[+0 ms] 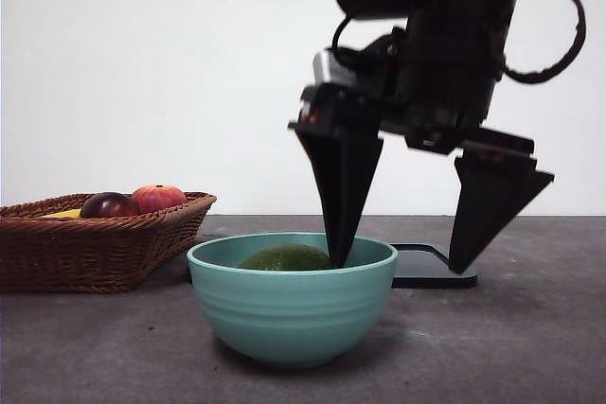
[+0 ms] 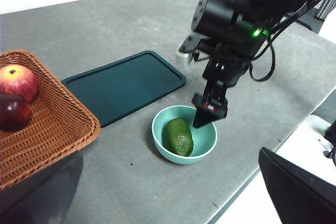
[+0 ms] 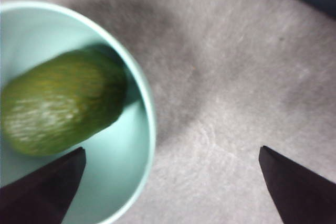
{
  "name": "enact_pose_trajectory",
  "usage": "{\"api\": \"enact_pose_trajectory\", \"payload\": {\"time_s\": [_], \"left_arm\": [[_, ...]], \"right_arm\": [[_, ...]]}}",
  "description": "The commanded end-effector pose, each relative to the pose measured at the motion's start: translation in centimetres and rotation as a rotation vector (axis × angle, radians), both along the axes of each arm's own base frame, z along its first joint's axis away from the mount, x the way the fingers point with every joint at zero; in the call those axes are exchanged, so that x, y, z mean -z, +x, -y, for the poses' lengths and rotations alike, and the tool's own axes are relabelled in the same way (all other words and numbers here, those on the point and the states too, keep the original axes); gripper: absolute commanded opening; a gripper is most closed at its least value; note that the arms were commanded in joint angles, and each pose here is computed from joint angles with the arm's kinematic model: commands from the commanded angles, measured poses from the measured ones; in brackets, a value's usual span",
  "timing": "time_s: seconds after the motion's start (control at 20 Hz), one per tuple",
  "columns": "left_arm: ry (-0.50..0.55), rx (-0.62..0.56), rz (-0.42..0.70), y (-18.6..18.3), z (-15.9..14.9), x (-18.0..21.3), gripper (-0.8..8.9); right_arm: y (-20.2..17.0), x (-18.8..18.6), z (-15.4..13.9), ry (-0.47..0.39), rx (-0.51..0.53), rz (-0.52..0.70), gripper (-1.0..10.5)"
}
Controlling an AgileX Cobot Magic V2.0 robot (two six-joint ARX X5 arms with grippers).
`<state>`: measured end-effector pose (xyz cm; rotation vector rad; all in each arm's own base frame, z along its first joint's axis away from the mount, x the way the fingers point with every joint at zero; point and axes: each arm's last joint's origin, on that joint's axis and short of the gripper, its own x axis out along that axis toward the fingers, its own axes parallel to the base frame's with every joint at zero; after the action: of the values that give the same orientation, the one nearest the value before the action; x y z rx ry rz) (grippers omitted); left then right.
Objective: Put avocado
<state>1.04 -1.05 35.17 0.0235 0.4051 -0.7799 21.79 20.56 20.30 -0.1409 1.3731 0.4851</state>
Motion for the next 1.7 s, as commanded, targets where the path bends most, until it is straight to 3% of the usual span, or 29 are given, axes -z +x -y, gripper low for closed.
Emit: {"api": "enact_pose_trajectory", "payload": {"time_s": [0.05, 0.15, 0.3, 0.4, 0.8, 1.2, 1.45, 1.7], "left_arm": [[-0.019, 0.000, 0.014, 0.0, 0.0, -0.3, 5.61], [-0.018, 0.001, 0.015, 0.0, 0.0, -0.3, 5.61], [-0.018, 0.001, 0.014, 0.0, 0.0, -0.3, 5.61], [-0.014, 0.001, 0.011, 0.0, -0.1, -0.3, 5.61], [-0.013, 0.000, 0.010, -0.1, -0.1, -0.3, 5.61], [-0.014, 0.000, 0.010, -0.1, -0.1, -0.3, 5.61], [-0.013, 0.000, 0.010, -0.1, -0.1, -0.3, 5.61], [-0.013, 0.000, 0.009, -0.1, -0.1, -0.3, 5.61]], "right_arm": [[0.4, 0.9, -0.8, -0.016, 0.008, -0.024, 5.3], [0.6, 1.5, -1.0, -0.021, 0.027, -0.040, 4.2], [0.8, 1.9, -1.3, -0.005, 0.037, -0.041, 1.1], [0.9, 1.9, -1.5, 0.024, 0.041, -0.046, 0.1], [2.5, -0.3, -1.0, 0.039, 0.101, -0.064, 0.1], [11.3, -5.3, -0.4, 0.089, 0.186, 0.030, 0.1], [16.2, -3.3, -0.4, 0.088, 0.243, 0.031, 0.1], [17.9, -0.2, 0.0, 0.050, 0.277, 0.013, 0.1]]}}
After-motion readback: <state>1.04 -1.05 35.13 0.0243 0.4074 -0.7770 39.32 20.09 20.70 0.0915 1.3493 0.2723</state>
